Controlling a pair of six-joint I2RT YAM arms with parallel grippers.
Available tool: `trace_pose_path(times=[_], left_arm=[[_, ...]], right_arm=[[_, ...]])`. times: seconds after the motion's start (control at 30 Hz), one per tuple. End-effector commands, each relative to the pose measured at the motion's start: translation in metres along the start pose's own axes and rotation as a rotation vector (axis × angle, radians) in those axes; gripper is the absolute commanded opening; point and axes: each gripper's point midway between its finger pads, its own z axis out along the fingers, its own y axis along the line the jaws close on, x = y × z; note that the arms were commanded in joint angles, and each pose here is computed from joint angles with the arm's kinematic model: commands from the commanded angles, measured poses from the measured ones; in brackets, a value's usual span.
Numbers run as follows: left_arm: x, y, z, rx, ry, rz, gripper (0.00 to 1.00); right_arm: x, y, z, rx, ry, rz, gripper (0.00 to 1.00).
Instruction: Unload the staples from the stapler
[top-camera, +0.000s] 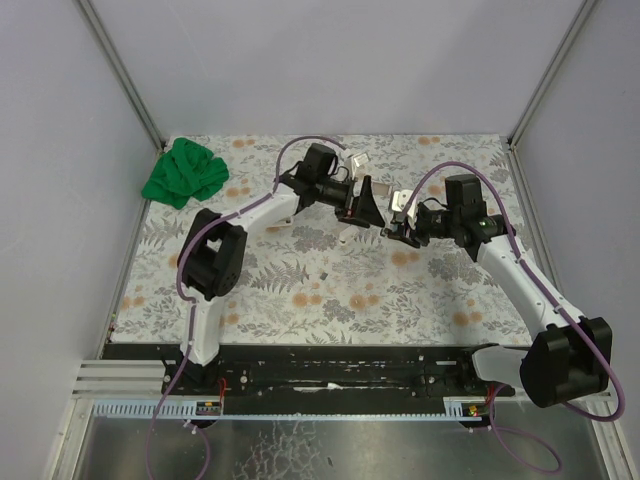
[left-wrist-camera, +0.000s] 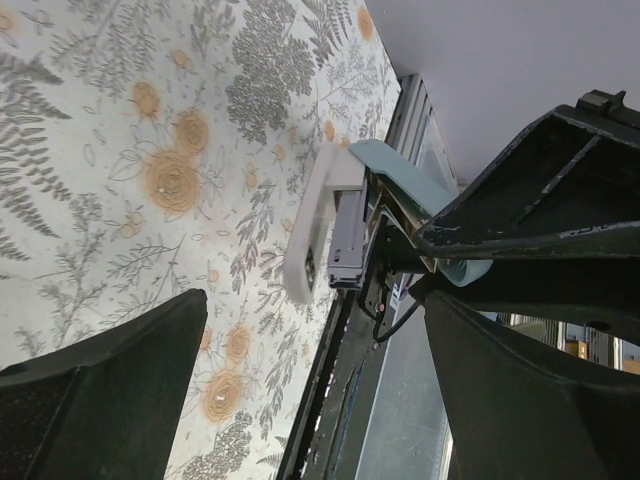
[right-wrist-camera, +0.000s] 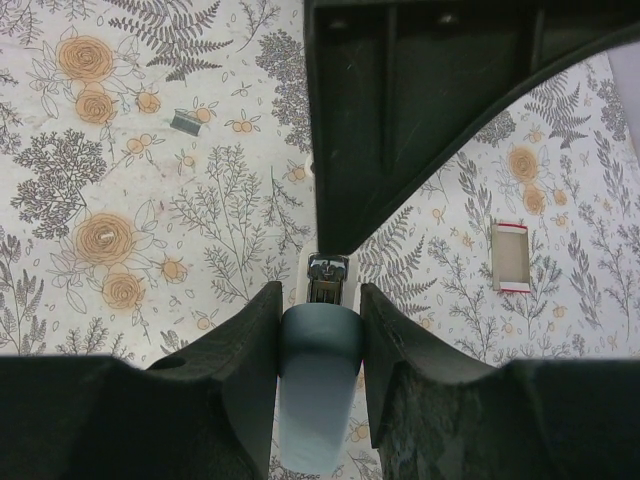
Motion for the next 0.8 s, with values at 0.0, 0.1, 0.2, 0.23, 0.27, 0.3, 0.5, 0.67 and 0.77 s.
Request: trace_pose_path(times=[0.0, 0.1, 0.2, 0.23, 0.27, 0.3, 0.5, 0.67, 0.77], left_arm=[[0.003, 0.000, 0.012, 0.012, 0.014, 0.020, 0.90], [0.004, 0.000, 0.016, 0.017, 0.023, 0.016, 0.90], [0.006, -0.002, 0.018, 0.026, 0.033, 0.016, 0.89], [0.008, -0.002, 0.019, 0.029, 0.036, 0.015, 0.88], [0.009, -0.002, 0.021, 0.031, 0.040, 0.014, 0.87], [0.010, -0.002, 0.021, 0.035, 0.043, 0.014, 0.84], [0.009, -0.003, 0.023, 0.056, 0.042, 0.000, 0.71], [0.010, -0.005, 0.024, 0.074, 0.046, -0.011, 0.64], [0.011, -0.006, 0.024, 0.090, 0.048, -0.023, 0.63]], right_arm=[[-0.018, -0.004, 0.000, 0.009, -0.065, -0.023, 0.00], [-0.022, -0.005, -0.002, 0.016, -0.075, -0.027, 0.00], [-0.025, -0.006, -0.002, 0.018, -0.087, -0.025, 0.00], [-0.025, -0.006, -0.002, 0.019, -0.090, -0.026, 0.00], [-0.026, -0.005, -0.002, 0.019, -0.094, -0.024, 0.00], [-0.027, -0.006, -0.002, 0.020, -0.097, -0.024, 0.00], [-0.030, -0.001, -0.002, 0.008, -0.119, -0.024, 0.00], [-0.033, -0.001, -0.004, 0.018, -0.133, -0.031, 0.00], [-0.034, -0.005, -0.004, 0.036, -0.133, -0.029, 0.00]])
